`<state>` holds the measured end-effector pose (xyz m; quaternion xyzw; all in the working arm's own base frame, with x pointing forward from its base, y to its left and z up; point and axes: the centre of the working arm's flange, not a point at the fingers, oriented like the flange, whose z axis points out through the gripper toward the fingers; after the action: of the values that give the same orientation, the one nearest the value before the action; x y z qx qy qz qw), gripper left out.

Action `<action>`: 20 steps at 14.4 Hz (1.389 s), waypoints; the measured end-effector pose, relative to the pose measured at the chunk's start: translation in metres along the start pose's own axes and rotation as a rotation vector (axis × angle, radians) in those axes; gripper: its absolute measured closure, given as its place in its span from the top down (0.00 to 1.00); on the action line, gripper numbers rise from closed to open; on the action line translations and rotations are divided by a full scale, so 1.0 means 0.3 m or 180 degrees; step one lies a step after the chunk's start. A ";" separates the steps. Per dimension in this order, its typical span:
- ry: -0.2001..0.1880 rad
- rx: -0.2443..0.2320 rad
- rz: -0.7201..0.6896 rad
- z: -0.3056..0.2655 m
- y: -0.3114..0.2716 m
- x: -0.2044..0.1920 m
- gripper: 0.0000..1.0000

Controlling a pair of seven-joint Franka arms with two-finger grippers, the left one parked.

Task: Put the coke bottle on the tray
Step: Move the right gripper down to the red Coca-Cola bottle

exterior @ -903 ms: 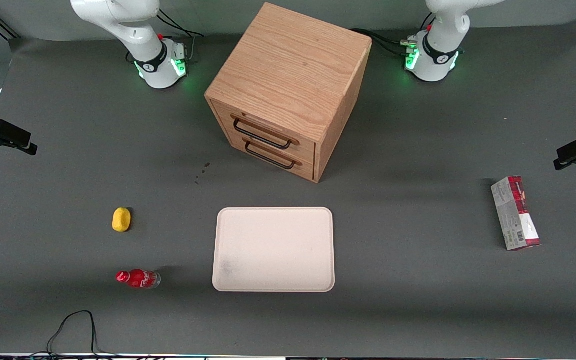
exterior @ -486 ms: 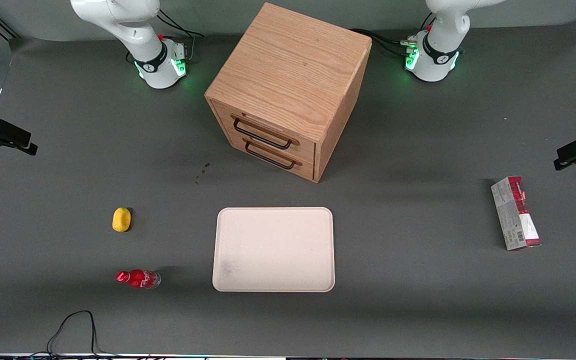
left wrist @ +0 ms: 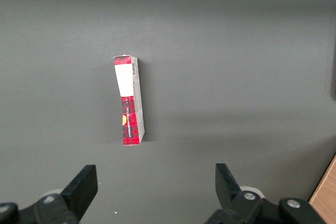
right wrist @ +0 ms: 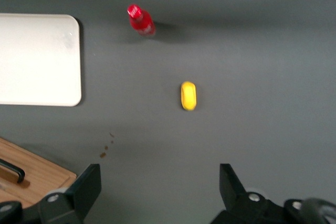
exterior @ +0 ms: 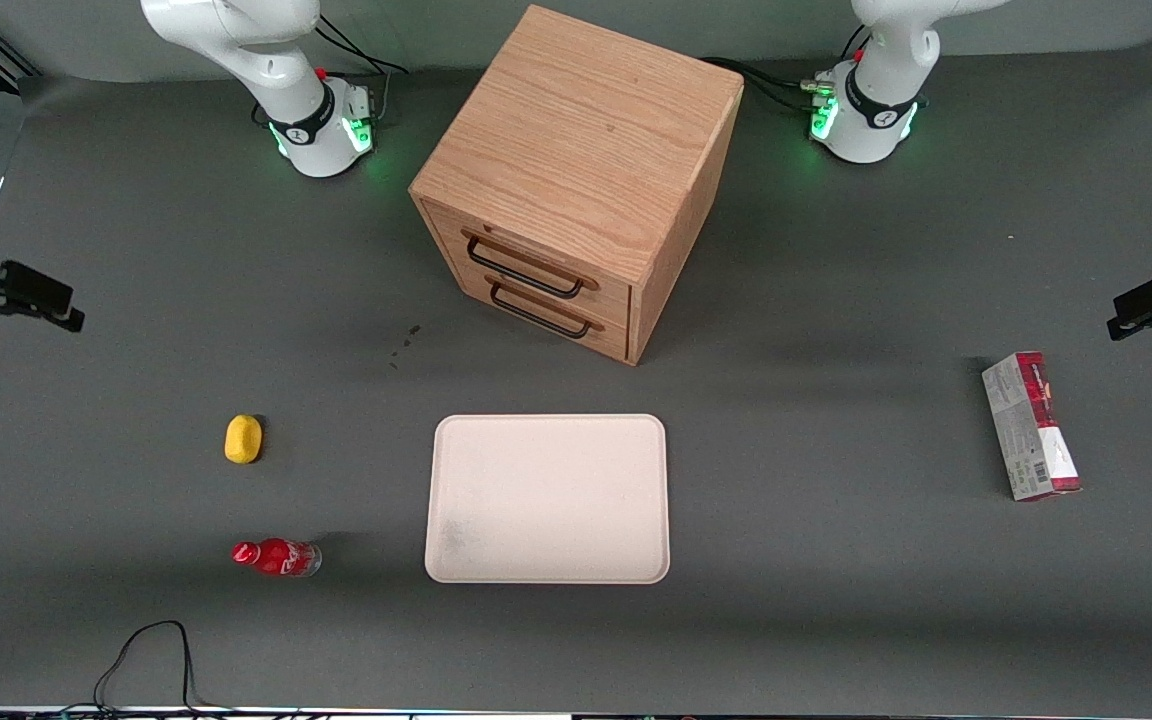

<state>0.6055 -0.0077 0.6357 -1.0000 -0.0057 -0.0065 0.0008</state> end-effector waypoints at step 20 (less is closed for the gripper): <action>0.0396 0.0055 -0.0228 0.560 -0.167 0.530 1.00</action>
<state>0.7662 0.0445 0.4699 -0.9967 -0.0414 -0.0685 0.0096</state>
